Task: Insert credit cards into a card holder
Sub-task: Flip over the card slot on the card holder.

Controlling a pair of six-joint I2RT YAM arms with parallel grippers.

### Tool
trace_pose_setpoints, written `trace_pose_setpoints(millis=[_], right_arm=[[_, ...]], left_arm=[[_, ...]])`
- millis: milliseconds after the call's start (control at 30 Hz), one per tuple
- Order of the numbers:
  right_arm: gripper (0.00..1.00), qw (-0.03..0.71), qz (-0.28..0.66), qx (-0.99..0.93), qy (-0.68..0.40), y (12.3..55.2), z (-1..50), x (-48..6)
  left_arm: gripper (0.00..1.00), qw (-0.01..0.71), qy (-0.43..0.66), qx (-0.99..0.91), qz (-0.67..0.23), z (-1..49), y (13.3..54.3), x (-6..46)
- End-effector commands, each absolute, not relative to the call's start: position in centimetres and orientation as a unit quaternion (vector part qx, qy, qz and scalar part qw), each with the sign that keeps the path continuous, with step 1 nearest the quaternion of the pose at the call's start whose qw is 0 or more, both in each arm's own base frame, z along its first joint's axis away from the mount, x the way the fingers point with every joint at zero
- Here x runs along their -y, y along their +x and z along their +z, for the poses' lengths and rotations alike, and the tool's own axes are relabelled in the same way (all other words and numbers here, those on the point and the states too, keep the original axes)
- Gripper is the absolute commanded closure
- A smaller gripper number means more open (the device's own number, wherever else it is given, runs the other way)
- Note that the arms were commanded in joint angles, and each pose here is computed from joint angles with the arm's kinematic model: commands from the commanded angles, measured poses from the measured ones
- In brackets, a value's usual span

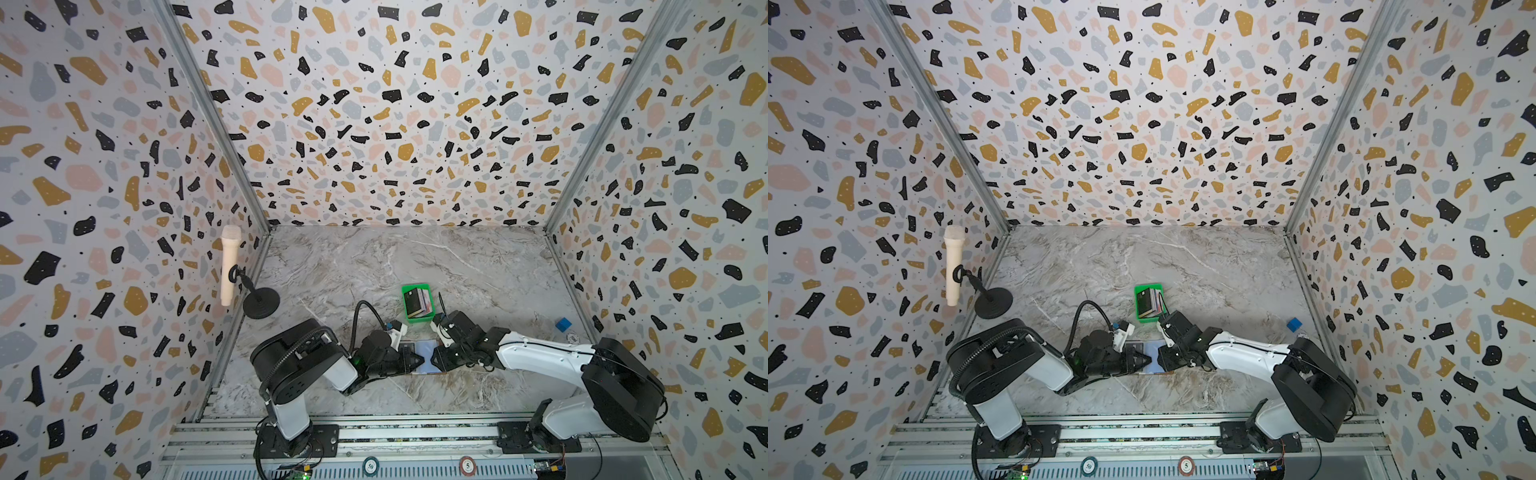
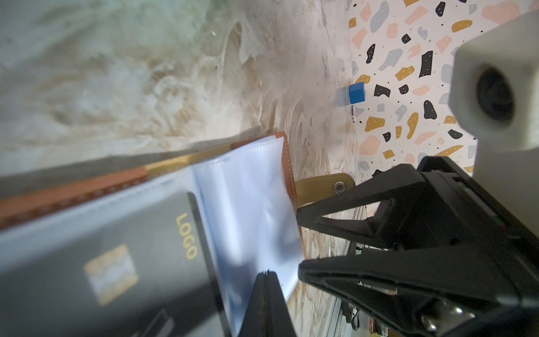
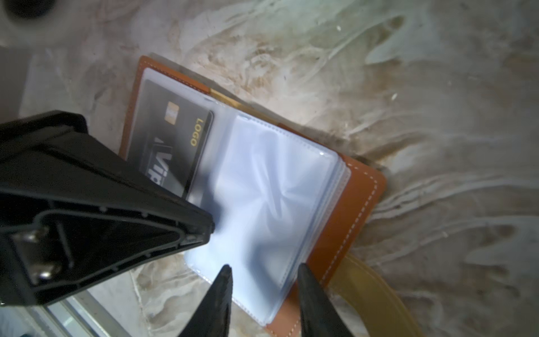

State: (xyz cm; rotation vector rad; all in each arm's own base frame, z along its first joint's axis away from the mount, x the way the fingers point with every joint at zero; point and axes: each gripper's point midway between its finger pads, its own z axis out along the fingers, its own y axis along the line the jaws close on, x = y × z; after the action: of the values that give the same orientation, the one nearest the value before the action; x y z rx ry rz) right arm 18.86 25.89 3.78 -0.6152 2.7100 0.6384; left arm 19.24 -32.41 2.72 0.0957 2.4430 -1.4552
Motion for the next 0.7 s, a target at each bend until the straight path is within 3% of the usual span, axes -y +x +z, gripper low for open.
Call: trace_pose_setpoints(millis=[0, 667], right_arm=[[0.61, 0.150, 0.245, -0.933, -0.216, 19.0, 4.7, -27.0], [0.62, 0.132, 0.242, -0.935, -0.223, 18.6, 3.3, -27.6]], left_arm=[[1.00, 0.111, 0.018, -0.883, -0.456, -1.1, 17.8, 30.5], [1.00, 0.110, 0.017, -0.880, -0.462, -1.0, 17.8, 30.5]])
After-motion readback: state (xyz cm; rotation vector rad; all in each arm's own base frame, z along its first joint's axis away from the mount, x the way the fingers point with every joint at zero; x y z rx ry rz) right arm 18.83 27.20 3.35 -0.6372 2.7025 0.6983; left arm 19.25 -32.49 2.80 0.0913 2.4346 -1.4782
